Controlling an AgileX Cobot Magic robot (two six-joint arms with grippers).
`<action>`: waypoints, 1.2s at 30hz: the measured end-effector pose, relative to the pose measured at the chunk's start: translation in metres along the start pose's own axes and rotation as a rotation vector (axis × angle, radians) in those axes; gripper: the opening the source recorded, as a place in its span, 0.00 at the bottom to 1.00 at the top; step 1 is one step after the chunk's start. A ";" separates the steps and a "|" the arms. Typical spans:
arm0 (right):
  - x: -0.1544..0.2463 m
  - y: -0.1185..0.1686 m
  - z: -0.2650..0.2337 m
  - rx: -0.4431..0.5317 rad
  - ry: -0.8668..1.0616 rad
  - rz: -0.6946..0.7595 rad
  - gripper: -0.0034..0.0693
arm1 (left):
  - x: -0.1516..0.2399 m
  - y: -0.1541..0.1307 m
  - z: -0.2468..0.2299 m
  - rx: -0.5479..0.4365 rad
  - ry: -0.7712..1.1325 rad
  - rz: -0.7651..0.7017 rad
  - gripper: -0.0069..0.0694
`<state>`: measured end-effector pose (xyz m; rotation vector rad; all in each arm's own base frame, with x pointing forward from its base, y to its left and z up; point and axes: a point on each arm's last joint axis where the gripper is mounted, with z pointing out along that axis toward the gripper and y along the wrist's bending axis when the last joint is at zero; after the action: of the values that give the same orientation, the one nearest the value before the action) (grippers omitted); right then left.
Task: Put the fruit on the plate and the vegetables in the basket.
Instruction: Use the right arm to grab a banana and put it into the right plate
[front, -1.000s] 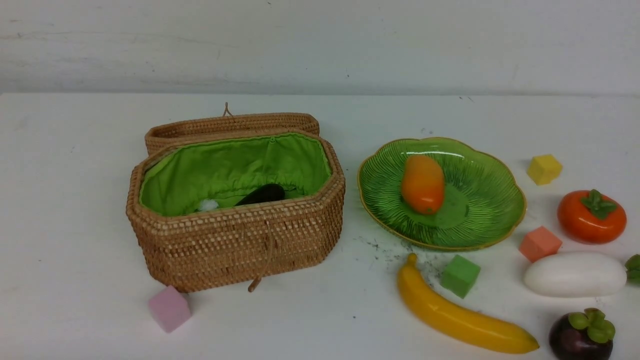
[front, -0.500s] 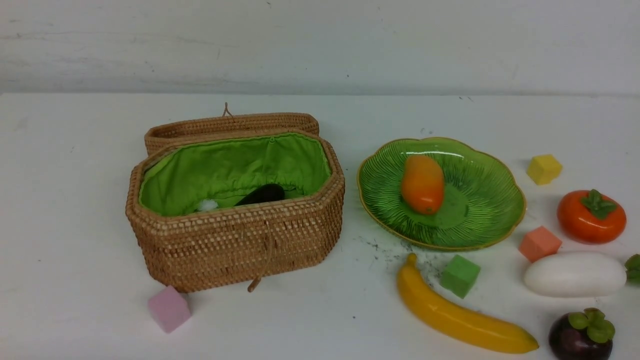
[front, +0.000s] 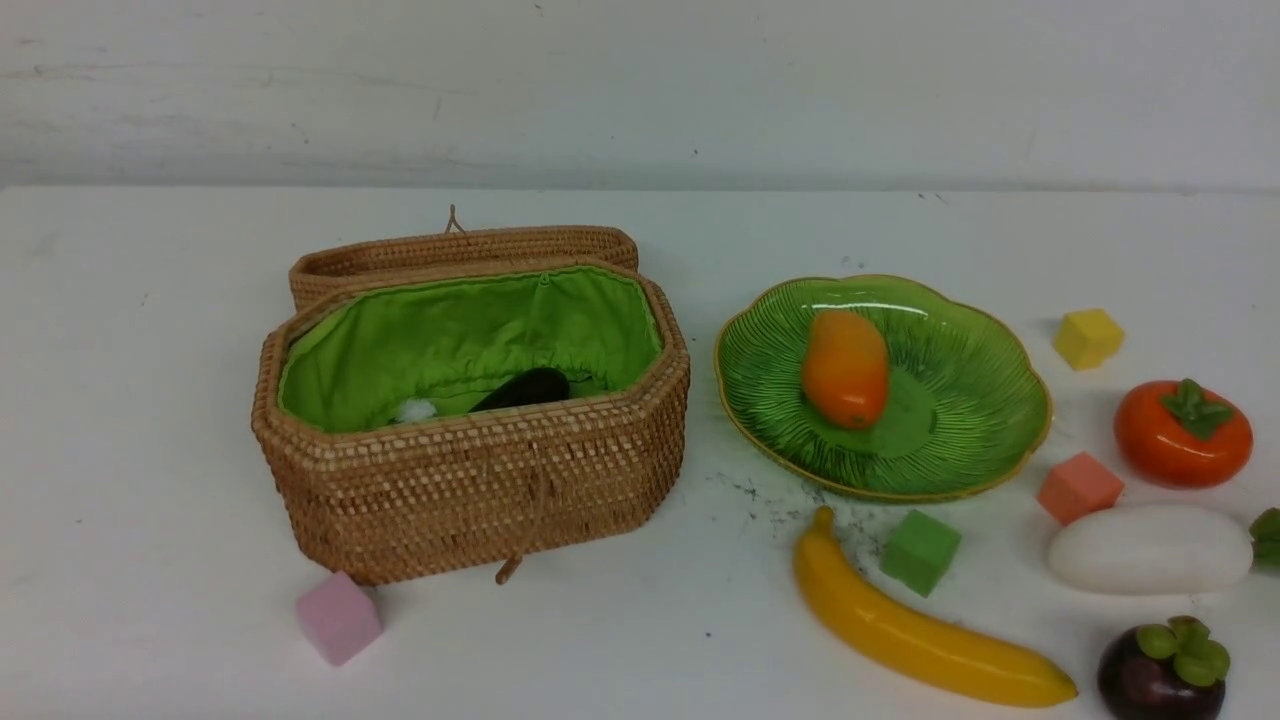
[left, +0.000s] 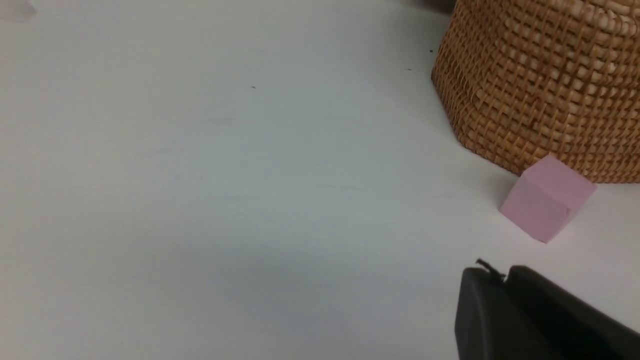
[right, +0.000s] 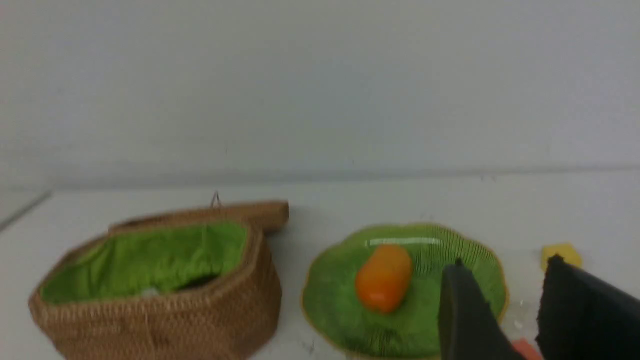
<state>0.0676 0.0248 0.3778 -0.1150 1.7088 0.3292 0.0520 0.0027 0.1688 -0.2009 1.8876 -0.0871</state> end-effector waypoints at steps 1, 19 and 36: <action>0.003 0.000 0.005 -0.016 0.039 -0.007 0.38 | 0.000 0.000 0.000 0.000 0.000 0.000 0.15; 0.072 0.004 0.118 -0.241 0.795 -0.119 0.47 | 0.000 0.000 0.000 0.000 0.000 0.000 0.17; 0.167 0.008 0.243 -0.415 1.190 -0.571 0.93 | 0.000 0.000 0.000 0.000 0.000 0.000 0.19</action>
<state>0.2683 0.1195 0.1833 -1.2878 2.6116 0.1696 0.0520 0.0027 0.1688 -0.2009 1.8876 -0.0871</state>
